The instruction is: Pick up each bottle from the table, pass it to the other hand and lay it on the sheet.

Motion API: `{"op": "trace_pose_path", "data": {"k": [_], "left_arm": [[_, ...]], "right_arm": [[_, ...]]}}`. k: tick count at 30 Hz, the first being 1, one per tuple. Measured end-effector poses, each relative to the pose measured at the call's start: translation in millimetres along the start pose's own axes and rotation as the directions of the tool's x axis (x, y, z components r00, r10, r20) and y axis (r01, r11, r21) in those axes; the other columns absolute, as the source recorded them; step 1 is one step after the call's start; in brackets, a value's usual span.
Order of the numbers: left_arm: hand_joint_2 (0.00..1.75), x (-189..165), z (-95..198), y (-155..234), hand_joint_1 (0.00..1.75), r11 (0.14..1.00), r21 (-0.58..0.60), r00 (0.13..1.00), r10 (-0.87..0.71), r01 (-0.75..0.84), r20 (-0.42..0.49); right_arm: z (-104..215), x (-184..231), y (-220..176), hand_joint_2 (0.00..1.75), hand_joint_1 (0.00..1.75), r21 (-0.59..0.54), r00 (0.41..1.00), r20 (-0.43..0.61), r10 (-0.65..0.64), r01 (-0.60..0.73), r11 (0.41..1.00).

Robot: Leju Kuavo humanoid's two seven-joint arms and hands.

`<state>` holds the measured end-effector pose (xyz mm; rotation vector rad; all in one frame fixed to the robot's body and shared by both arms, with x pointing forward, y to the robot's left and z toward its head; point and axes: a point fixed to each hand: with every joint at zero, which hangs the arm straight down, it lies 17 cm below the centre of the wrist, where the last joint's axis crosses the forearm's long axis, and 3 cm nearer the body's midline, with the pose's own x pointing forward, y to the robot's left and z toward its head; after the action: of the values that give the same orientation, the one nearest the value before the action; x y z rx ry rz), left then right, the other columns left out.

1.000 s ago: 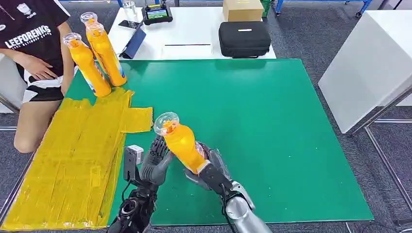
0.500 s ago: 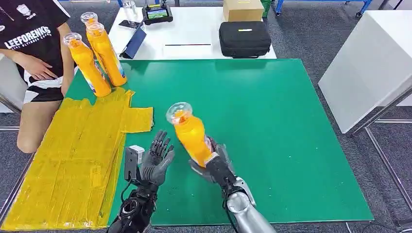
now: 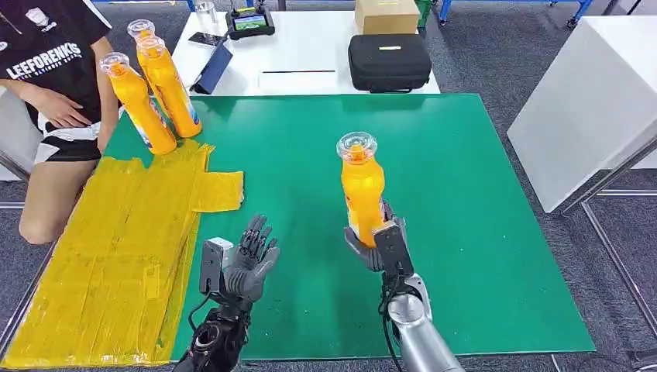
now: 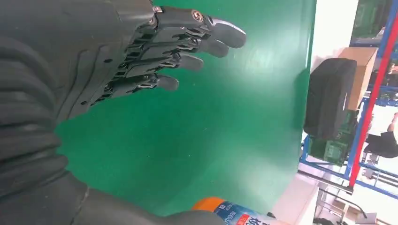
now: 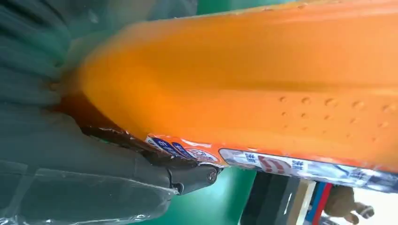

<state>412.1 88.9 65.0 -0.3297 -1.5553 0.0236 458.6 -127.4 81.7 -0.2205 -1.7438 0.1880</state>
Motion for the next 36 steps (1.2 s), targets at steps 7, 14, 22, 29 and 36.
{"op": "trace_pose_path", "data": {"k": [7, 14, 22, 29, 36], "left_arm": [[1.75, -1, 0, 0, 0.0, 1.0, -0.001, 1.0, -0.001, 0.001, -0.003], [1.75, -1, 0, -8, 0.0, 1.0, -0.02, 1.0, -0.003, 0.003, -0.007], [1.75, 1, -1, -10, 0.0, 1.0, -0.027, 1.0, -0.006, 0.006, -0.004], [1.75, 3, -2, -13, 0.0, 0.999, -0.034, 1.0, -0.006, 0.006, 0.001], [1.75, 3, -3, -16, 0.0, 0.999, -0.043, 1.0, -0.006, 0.006, 0.002]], "right_arm": [[0, 0, 2, 1.75, 1.75, 0.006, 1.0, -0.006, -0.002, 0.002, 1.0], [5, 12, 46, 1.75, 1.75, 0.132, 0.997, 0.021, 0.068, -0.07, 0.989], [1, 12, 44, 1.75, 1.75, 0.135, 0.995, 0.027, 0.091, -0.094, 0.986], [-6, 16, 46, 1.75, 1.75, 0.144, 0.993, 0.044, 0.112, -0.117, 0.983], [-4, 10, 65, 1.75, 1.75, 0.226, 0.977, 0.048, 0.208, -0.214, 0.95]]}}
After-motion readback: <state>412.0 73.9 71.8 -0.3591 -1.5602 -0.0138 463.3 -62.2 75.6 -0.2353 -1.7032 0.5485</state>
